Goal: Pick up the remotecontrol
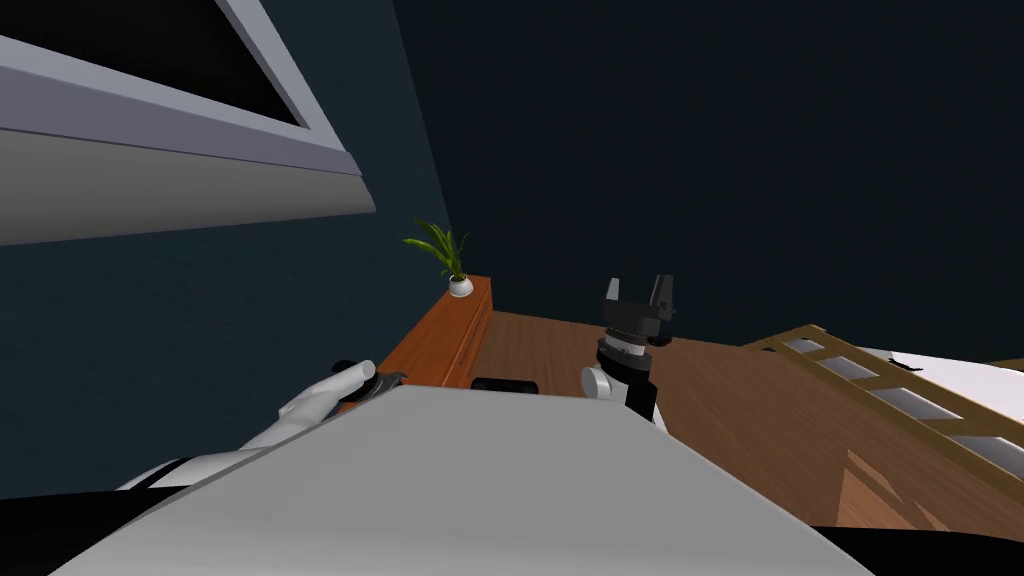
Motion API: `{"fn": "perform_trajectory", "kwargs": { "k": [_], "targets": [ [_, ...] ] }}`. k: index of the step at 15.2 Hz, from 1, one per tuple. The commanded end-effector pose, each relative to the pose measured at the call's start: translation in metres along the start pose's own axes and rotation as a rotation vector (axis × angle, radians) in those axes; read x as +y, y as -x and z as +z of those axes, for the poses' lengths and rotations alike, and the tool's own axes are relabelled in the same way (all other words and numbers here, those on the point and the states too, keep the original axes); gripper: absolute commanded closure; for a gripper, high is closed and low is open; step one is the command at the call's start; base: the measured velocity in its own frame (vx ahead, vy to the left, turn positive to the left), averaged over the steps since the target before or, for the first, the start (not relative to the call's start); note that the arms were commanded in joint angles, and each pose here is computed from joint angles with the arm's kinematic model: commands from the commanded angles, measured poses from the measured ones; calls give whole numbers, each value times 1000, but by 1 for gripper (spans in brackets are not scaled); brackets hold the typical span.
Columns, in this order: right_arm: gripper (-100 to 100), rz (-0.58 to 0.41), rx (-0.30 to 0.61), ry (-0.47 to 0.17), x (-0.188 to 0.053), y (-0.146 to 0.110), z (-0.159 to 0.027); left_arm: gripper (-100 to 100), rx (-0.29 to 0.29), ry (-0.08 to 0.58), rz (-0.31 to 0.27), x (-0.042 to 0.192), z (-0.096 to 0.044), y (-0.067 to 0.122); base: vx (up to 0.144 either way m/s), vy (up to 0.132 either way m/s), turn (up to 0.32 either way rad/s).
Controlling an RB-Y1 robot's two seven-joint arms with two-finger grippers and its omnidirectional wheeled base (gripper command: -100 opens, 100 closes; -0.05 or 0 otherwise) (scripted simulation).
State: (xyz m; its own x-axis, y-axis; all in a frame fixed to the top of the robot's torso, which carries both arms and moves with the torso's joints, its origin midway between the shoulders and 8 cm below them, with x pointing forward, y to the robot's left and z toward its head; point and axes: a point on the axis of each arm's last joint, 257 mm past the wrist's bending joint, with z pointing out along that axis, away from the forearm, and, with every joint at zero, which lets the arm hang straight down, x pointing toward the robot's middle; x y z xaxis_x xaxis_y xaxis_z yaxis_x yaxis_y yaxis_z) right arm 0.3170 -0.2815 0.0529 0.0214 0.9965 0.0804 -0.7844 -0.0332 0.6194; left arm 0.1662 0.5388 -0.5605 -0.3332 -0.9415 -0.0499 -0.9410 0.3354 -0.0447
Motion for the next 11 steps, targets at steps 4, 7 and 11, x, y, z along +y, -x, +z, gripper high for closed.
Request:
{"fn": "perform_trajectory", "kwargs": {
  "k": [4, 7, 11],
  "targets": [
    [0, 0, 0, 0, 0, 0, 0, -100, 92, 47, -20, 25, -2, -12, 5, 45, -192],
    [0, 0, 0, 0, 0, 0, 0, -100, 133, 63, -30, 34, -4, -19, 0, 42, -170],
    [0, 0, 0, 0, 0, 0, 0, -100, 118, 56, -35, 23, 15, -39, -10, 55, -40]
  ]
}}
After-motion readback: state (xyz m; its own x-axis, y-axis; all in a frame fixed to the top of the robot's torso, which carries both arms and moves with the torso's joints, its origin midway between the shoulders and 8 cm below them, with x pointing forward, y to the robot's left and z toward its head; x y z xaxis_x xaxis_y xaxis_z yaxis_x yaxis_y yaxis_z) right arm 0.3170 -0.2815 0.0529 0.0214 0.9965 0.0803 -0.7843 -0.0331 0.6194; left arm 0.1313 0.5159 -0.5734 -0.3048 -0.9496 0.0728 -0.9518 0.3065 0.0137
